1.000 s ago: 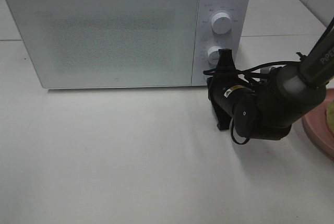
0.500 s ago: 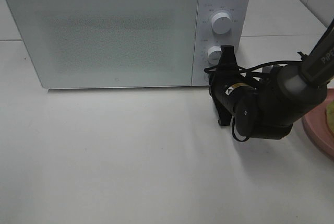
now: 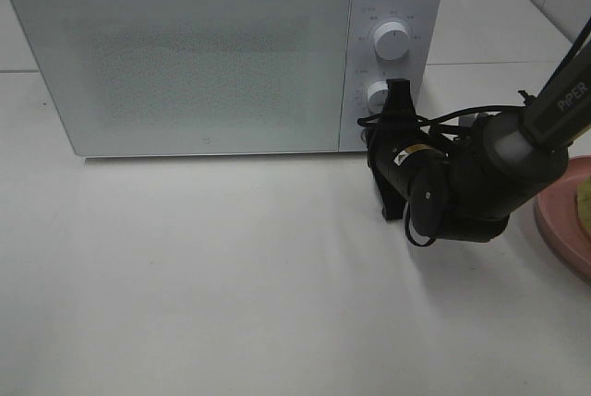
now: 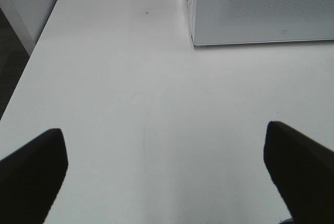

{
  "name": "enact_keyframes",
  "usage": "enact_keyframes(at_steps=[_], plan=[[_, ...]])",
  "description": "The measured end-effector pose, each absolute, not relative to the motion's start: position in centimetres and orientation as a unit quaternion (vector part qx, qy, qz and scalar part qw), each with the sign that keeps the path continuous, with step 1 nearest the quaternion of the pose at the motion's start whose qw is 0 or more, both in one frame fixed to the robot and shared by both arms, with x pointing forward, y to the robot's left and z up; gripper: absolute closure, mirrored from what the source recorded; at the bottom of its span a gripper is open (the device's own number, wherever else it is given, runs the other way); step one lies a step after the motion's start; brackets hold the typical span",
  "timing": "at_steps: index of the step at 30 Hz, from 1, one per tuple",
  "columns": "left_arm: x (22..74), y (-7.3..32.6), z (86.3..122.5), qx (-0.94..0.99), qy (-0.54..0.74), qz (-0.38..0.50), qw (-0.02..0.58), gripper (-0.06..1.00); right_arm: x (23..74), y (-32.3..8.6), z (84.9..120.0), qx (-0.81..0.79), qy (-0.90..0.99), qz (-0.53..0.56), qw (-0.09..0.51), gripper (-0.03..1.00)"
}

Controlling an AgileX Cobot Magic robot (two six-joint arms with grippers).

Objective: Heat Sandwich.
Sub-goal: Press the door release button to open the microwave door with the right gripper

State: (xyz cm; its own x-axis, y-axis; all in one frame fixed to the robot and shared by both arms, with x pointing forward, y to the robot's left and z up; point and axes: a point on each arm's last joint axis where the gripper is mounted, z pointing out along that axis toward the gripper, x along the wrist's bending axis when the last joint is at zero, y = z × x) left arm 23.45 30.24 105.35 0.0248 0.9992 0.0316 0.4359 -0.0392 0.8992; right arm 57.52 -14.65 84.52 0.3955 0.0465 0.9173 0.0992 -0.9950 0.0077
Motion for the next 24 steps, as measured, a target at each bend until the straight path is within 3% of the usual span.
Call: enact_keyframes(at_steps=[24], plan=[[23.5,30.2,105.3,0.612,0.586,0.380,0.371,-0.02,59.4,-14.0,84.5,-0.846,-0.019,-0.532,0.016,0.96]])
